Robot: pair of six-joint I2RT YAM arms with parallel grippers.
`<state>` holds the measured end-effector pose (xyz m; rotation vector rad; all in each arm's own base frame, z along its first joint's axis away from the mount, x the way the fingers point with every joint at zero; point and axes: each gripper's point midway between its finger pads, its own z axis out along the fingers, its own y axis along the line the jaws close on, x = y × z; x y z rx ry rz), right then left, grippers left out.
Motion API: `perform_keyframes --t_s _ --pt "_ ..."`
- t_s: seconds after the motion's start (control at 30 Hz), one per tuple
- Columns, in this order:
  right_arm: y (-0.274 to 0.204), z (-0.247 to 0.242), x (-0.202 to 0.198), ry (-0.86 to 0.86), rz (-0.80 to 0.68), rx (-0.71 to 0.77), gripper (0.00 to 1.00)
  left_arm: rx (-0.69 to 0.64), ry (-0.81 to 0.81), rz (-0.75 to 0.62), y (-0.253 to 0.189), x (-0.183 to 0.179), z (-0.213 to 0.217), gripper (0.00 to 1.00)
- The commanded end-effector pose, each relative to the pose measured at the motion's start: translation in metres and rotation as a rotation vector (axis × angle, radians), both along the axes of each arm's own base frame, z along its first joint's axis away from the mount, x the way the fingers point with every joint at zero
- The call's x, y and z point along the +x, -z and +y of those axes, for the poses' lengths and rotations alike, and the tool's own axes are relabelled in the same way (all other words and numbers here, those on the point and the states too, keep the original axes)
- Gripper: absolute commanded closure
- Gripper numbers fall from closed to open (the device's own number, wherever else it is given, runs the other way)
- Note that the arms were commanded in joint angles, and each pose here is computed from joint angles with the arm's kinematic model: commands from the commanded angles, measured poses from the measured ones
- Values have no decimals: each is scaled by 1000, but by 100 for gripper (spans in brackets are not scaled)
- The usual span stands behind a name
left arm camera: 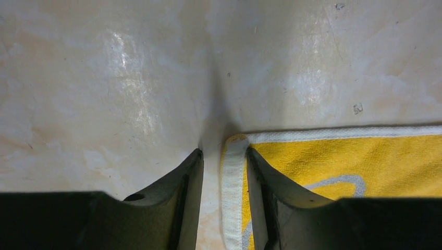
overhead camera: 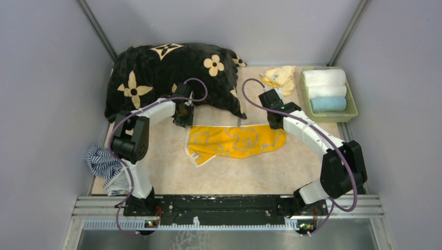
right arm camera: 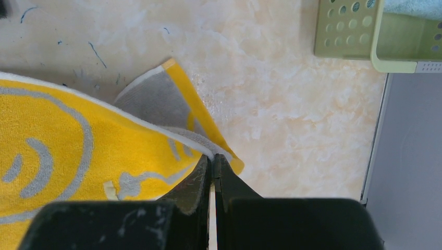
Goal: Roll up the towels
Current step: Flatten out the towel at the center of the board.
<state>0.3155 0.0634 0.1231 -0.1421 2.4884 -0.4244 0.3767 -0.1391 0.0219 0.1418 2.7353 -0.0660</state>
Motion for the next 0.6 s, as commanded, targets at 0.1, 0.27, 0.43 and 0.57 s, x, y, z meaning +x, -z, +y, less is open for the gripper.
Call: perform_keyframes --t_s 0.1,0.27,0.43,0.57 --pt "-15 1 10 10 -67 24 100 -9 32 133 36 -22 -6 67" --pt "-18 4 14 6 -75 36 100 2 45 187 54 -36 -10 83" --pt "-26 6 16 0 -91 43 100 25 29 142 39 -30 -7 100" --pt "-44 3 18 -1 -134 42 100 70 -2 -57 -25 -6 8 100"
